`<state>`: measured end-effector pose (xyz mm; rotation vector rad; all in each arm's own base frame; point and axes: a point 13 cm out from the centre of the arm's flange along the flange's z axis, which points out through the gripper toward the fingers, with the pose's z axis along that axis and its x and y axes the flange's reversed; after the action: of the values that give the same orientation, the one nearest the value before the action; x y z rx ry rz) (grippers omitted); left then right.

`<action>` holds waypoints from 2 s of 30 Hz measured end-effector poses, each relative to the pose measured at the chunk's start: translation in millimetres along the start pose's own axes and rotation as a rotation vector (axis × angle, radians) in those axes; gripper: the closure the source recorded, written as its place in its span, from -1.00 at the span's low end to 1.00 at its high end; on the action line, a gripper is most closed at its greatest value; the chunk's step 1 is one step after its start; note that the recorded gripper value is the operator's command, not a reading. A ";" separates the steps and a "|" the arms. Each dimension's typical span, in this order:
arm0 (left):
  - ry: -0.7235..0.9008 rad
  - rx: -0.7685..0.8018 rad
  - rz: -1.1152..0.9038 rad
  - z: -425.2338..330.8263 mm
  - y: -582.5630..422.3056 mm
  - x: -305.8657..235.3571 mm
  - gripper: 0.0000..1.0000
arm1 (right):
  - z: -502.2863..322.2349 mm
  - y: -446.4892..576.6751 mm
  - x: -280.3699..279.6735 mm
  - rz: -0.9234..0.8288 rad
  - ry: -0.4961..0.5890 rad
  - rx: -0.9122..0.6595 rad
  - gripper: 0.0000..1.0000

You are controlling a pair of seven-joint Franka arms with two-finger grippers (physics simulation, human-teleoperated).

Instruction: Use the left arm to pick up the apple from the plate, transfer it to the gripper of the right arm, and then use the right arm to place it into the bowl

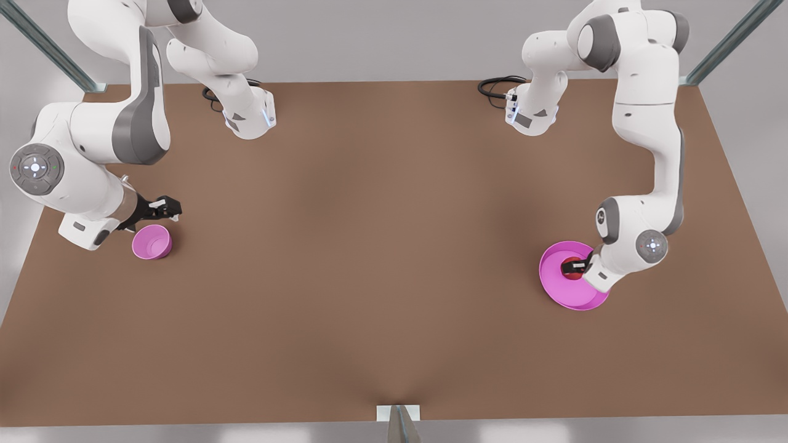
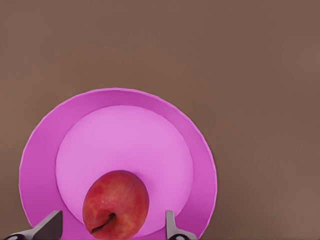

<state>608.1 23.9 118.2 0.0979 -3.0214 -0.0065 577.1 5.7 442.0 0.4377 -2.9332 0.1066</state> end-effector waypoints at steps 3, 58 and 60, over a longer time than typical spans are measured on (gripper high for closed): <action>-0.004 -0.002 0.006 18.8 2.1 1.4 -1.00 | 0.2 0.0 0.1 -0.002 0.000 0.000 -1.00; -0.048 0.129 -0.122 43.3 -10.1 -4.2 -0.51 | 15.5 -0.2 -4.6 -0.017 0.032 -0.007 -1.00; -0.062 0.164 -0.143 19.1 -17.9 -5.7 -0.51 | 15.8 -0.2 -4.6 -0.017 0.033 -0.007 -1.00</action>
<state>612.6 6.4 98.4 0.3345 -3.0641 0.2298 579.0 5.3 425.6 0.4559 -2.8963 0.1002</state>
